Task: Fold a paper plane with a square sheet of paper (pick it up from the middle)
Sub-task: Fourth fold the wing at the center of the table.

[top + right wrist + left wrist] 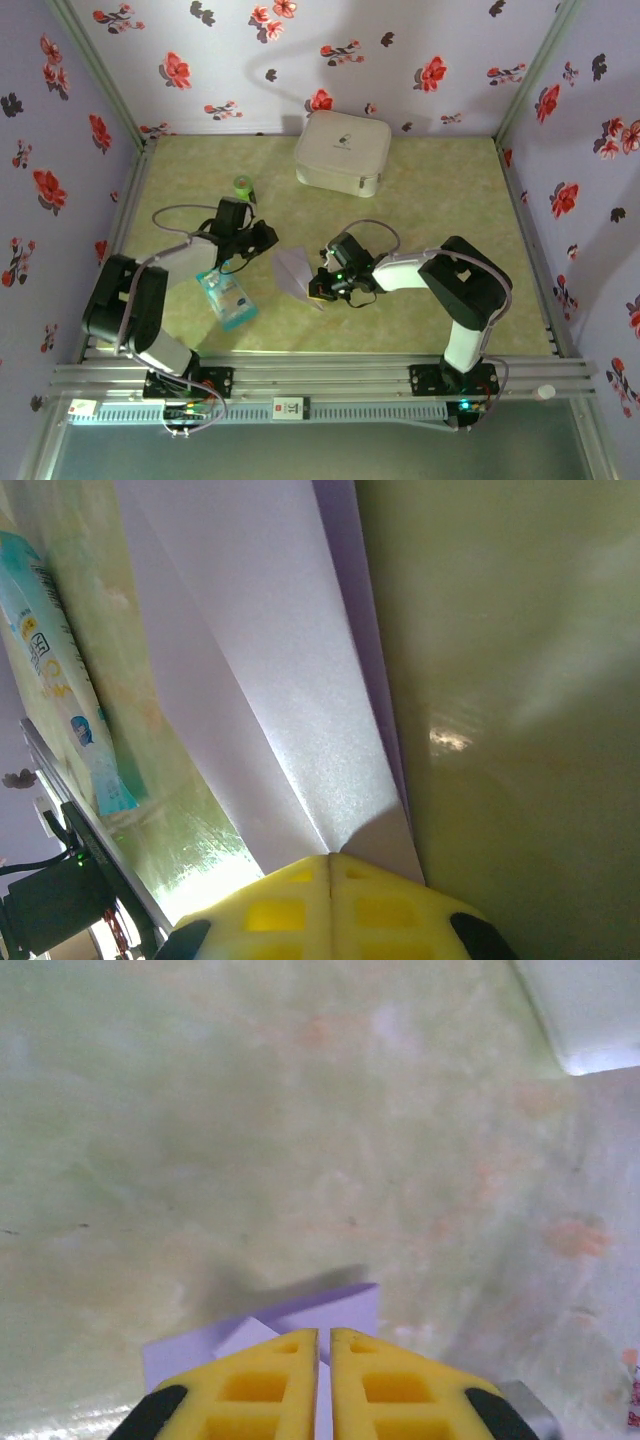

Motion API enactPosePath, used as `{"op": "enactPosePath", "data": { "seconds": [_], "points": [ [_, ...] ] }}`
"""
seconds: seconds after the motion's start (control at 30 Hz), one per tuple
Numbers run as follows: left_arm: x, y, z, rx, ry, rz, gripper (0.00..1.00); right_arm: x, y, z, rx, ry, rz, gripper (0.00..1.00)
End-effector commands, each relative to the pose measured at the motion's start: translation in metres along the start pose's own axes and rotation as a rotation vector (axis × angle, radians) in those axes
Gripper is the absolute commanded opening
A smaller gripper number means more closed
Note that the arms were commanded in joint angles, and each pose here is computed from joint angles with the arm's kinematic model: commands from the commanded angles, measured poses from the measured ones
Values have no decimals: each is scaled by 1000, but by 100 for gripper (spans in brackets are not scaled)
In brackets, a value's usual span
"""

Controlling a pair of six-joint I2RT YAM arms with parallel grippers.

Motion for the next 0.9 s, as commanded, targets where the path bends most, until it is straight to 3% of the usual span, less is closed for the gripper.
{"op": "enactPosePath", "data": {
  "seconds": [0.0,0.3,0.6,0.87],
  "points": [
    [-16,10,5,35,24,-28,12,-42,-41,-3,-169,137,-87,0],
    [-70,-10,-20,-70,205,-139,12,-41,-41,-1,-169,136,-88,0],
    [-72,38,-46,97,211,-83,10,-31,-29,4,-136,101,-72,0],
    [-75,66,-46,149,212,-63,9,7,14,17,-26,-9,-16,0]
  ]
}}
Point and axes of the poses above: each hand's point on the last joint's axis, 136 mm out from that joint toward the fingers, its own z axis back along the fingers, its own y axis along the line the jaws close on, x = y × z, the point moved 2 cm from there along z, back along the fingers, and after that the axes turned 15 degrees about z, right-handed, at the moved point
